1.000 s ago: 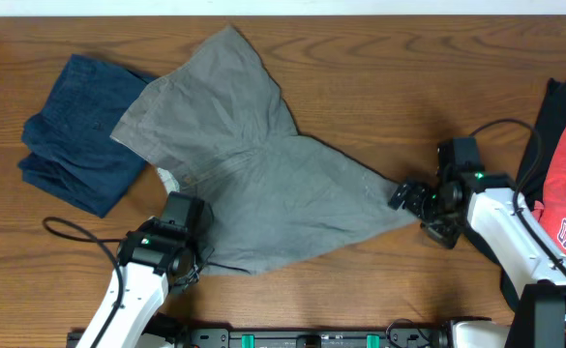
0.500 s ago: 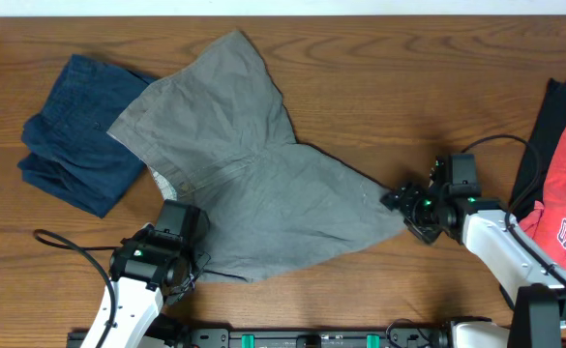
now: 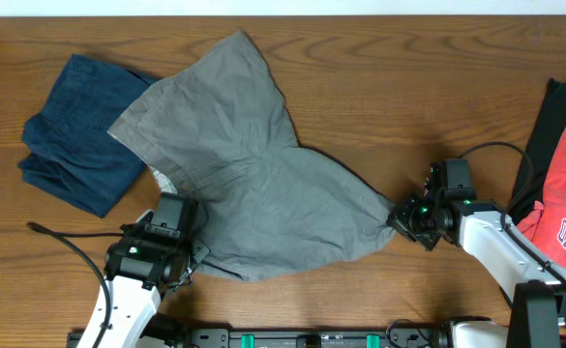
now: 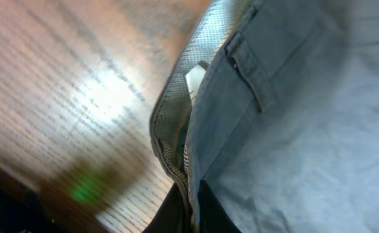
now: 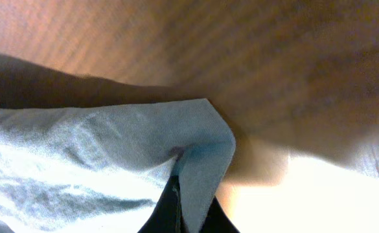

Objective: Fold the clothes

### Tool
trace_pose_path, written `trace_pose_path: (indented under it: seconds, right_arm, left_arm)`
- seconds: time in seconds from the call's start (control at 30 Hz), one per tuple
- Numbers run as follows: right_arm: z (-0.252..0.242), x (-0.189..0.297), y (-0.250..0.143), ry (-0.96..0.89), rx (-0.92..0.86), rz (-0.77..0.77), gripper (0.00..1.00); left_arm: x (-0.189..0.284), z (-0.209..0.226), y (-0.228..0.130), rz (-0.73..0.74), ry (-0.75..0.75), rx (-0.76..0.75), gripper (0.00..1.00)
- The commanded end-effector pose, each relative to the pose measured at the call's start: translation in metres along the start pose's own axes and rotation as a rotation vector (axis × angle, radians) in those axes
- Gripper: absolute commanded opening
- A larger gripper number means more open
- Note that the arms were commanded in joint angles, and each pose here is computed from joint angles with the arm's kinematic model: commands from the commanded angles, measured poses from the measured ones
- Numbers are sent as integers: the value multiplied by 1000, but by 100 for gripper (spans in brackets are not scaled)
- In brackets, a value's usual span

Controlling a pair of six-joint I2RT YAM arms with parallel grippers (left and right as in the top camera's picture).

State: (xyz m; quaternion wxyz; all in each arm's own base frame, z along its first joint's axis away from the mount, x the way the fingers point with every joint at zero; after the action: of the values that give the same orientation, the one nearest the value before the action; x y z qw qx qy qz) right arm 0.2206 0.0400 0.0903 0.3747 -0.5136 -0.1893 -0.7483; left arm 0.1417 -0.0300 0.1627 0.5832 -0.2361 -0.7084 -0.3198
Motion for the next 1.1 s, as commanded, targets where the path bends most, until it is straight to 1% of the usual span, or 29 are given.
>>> trace_pose_path:
  seconds: [0.0,0.07,0.13,0.23,0.47,0.67,0.73,0.9,1.0,1.07]
  right_arm:
    - [11,13,1,23,58,-21,1]
    - [21,30,5,48,100,-51,1]
    - [33,50,10,77,145,-87,4]
    - [53,86,15,110,226,-146,6]
    - [82,163,15,45,372,-252,6]
    - [85,221,16,-29,358,-357,5]
    - [86,242,17,-28,361,-397,5]
    - [86,295,12,-9,386,-503,6]
    - [86,320,4,-3,406,-552,6]
    - [86,334,-1,3,424,-585,7]
  left_arm:
    - [16,-8,9,-60,-33,-81,6]
    - [25,-12,13,-76,-52,-120,6]
    - [38,-18,18,-100,-80,-172,6]
    - [65,-28,27,-153,-135,-238,6]
    - [135,-46,46,-313,-295,-308,6]
    - [198,-43,50,-411,-397,-331,6]
    - [221,-38,49,-441,-429,-338,6]
    - [270,-31,45,-525,-544,-414,6]
    - [292,-28,45,-559,-593,-413,6]
    - [302,-30,47,-581,-613,-410,6]
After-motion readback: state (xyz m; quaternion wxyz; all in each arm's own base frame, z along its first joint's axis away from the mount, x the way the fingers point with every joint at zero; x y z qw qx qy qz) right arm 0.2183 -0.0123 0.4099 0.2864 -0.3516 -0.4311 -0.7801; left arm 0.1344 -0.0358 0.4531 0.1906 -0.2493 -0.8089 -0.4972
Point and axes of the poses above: each gripper's point midway between its finger pads, its own x axis back along the fingers, its own z axis along the line the jaws close on, y = z × x, the point moved 10 cm from there along x, back along the fingers, and after that the axes turned 2 degrees about -x, right-handed, at the moved point
